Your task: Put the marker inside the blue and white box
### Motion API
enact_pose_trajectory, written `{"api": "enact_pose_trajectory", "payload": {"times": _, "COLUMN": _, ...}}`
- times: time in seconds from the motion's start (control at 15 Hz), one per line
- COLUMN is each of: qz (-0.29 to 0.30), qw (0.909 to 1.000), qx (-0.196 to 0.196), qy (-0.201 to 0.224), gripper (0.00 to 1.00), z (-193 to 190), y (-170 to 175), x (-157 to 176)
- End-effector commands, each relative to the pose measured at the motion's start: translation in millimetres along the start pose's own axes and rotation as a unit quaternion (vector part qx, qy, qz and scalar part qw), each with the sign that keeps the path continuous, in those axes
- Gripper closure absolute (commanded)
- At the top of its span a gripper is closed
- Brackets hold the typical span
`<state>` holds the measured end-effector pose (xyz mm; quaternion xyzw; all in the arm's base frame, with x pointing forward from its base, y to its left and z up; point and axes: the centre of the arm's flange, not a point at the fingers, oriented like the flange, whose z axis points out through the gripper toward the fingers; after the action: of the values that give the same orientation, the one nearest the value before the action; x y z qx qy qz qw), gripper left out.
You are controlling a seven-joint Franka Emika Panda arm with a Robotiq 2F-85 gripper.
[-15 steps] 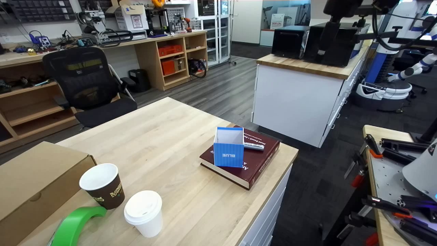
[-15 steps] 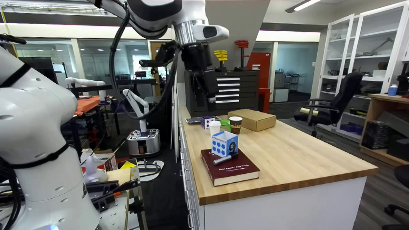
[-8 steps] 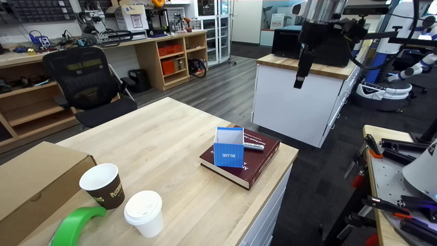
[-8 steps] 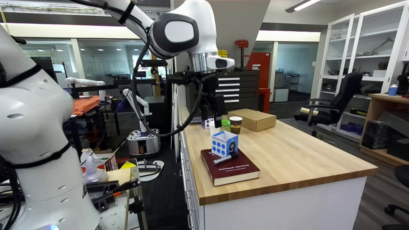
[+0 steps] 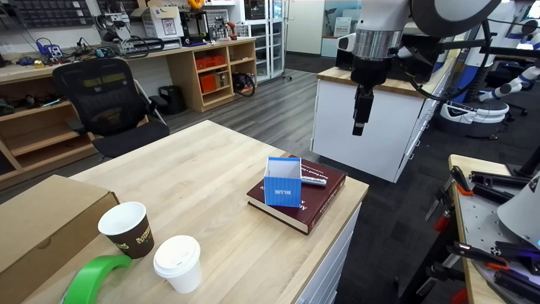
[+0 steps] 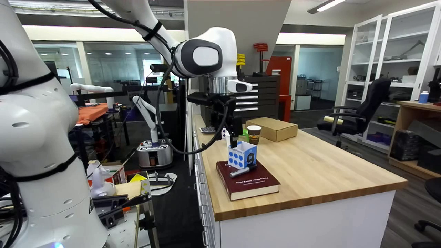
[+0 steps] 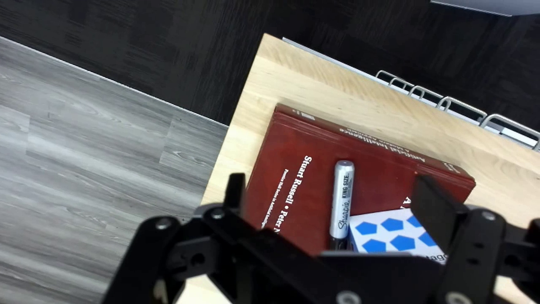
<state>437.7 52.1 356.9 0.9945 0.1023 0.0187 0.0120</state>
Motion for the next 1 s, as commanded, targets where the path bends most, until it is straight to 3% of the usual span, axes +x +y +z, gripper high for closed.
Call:
{"api": "enact_pose_trajectory", "payload": {"times": 0.0, "qz": -0.006, "qw": 1.0000, "qx": 0.000, "qy": 0.000, "gripper": 0.00, "z": 12.1, "y": -12.8, "x": 17.3}}
{"api": "enact_pose_trajectory", "payload": {"times": 0.2, "qz": -0.025, "qw": 0.9995, "qx": -0.006, "qy": -0.019, "gripper": 0.00, "z": 17.8, "y": -20.7, "x": 21.2}}
{"api": "enact_pose_trajectory", "payload": {"times": 0.67, "qz": -0.013, "qw": 0.9998, "qx": 0.001, "qy": -0.011, "gripper": 0.00, "z": 21.6, "y": -15.0, "x": 12.2}}
{"api": "enact_pose_trajectory", "payload": {"times": 0.93, "qz": -0.001, "qw": 1.0000, "qx": 0.002, "qy": 0.000, "gripper": 0.00, "z": 36.0, "y": -20.9, "x": 25.6}}
